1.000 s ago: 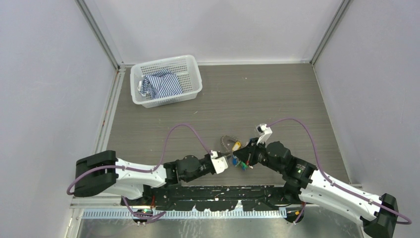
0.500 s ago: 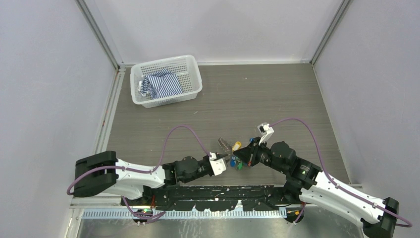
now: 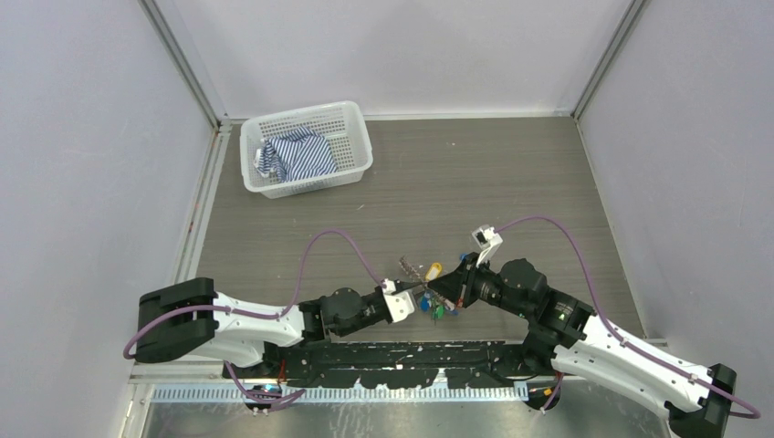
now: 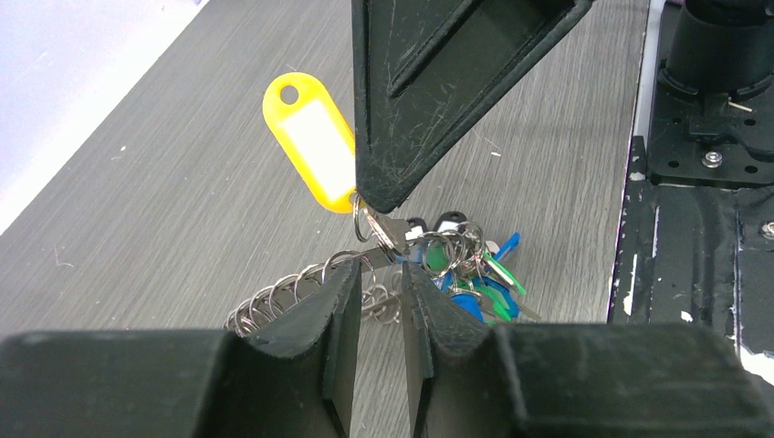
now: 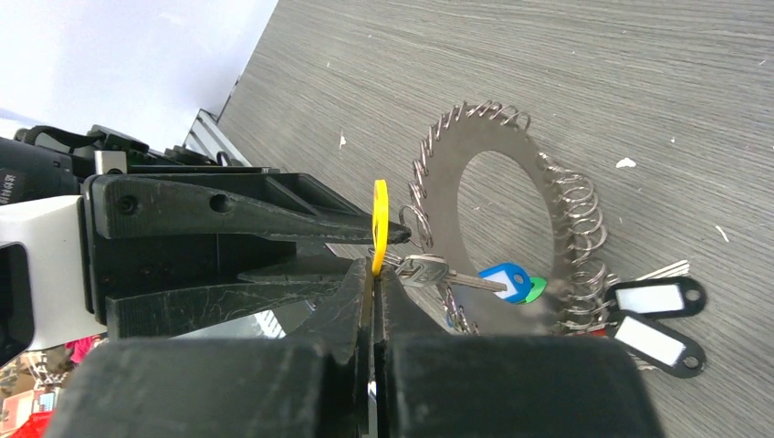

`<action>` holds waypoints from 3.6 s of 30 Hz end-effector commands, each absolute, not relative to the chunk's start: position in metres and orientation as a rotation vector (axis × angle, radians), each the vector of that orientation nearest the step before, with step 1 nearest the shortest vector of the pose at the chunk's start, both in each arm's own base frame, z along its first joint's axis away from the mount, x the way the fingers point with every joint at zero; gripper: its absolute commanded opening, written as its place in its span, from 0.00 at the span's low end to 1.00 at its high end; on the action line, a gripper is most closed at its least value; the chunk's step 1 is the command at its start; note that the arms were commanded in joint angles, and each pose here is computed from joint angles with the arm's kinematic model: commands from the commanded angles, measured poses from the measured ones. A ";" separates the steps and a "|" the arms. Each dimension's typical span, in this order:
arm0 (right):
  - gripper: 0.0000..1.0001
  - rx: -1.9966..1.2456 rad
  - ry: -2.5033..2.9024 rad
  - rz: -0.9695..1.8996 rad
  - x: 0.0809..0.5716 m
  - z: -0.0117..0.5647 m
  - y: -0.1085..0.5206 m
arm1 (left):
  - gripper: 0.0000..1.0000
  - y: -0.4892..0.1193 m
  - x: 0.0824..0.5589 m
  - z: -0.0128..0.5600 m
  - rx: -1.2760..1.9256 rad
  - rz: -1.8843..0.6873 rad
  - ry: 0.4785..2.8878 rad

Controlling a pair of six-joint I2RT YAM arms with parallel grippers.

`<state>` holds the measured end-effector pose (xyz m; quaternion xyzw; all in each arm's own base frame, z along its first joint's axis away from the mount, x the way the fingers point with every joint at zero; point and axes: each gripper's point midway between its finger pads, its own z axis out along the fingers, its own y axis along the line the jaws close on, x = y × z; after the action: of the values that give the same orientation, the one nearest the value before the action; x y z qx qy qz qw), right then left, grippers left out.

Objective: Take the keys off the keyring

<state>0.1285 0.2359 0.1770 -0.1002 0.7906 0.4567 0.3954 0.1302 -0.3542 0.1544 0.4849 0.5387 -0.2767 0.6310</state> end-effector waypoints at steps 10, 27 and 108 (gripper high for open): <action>0.01 -0.264 1.844 1.260 0.130 0.234 0.244 | 0.22 -0.357 0.129 0.175 1.012 -0.697 1.187; 0.01 -0.172 1.806 1.266 0.141 0.249 0.245 | 0.20 -0.359 0.134 0.169 0.933 -0.725 1.238; 0.01 -0.122 1.982 1.124 0.148 0.183 0.236 | 0.00 -0.337 0.159 0.192 0.930 -0.438 1.371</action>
<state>0.1408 0.2310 0.1721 -0.0468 0.8026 0.4414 0.3986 0.1489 -0.3390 0.1644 0.4372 0.6132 -0.2118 0.6228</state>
